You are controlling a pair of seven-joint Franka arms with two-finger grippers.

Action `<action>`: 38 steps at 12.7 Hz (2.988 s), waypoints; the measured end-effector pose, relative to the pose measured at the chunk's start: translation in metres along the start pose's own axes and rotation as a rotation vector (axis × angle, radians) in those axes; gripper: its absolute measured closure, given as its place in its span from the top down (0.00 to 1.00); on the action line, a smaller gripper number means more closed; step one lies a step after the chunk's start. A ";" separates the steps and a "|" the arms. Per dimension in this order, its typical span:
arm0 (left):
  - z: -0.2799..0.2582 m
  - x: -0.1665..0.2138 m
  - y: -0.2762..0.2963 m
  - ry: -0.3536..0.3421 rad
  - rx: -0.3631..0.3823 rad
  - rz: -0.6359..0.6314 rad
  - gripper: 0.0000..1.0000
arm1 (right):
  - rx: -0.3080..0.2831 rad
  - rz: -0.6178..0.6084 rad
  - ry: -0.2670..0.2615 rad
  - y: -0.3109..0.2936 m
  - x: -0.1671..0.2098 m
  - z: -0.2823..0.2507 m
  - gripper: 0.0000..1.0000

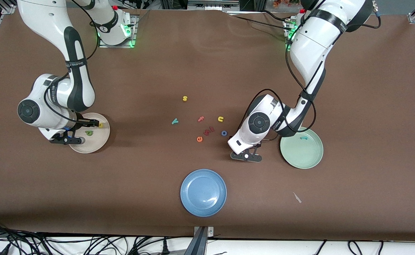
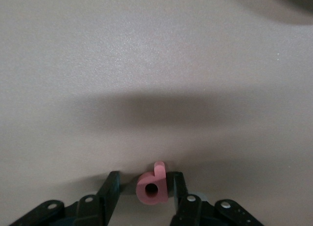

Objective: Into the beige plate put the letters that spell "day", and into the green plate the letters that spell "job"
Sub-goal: 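Carry the yellow letter to the white plate while the left gripper grasps red d, then release the yellow letter on the white plate while the left gripper drops red d, then grasp the cyan letter with the right gripper while the left gripper returns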

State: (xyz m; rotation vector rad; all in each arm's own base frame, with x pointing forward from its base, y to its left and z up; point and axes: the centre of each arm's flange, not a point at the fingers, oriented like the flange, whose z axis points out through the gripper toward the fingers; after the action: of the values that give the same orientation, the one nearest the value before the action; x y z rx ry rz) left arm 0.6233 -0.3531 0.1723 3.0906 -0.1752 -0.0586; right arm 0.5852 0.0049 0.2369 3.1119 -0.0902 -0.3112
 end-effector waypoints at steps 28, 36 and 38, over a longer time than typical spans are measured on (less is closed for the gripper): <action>-0.045 0.012 -0.238 -0.278 0.006 0.376 0.25 | 0.094 0.841 0.127 -0.367 -0.065 0.073 0.98; -0.022 0.014 -0.213 -0.249 -0.017 0.413 0.31 | 0.122 0.840 0.150 -0.368 -0.060 0.065 0.37; -0.022 0.014 -0.212 -0.248 -0.018 0.414 0.53 | 0.123 0.841 0.150 -0.367 -0.059 0.064 0.26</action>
State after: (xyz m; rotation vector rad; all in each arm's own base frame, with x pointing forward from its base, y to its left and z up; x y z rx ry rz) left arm 0.6616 -0.1434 0.1841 2.9475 -0.8086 -0.4218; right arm 0.5348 0.3746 0.1786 2.8443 -1.3828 -0.0429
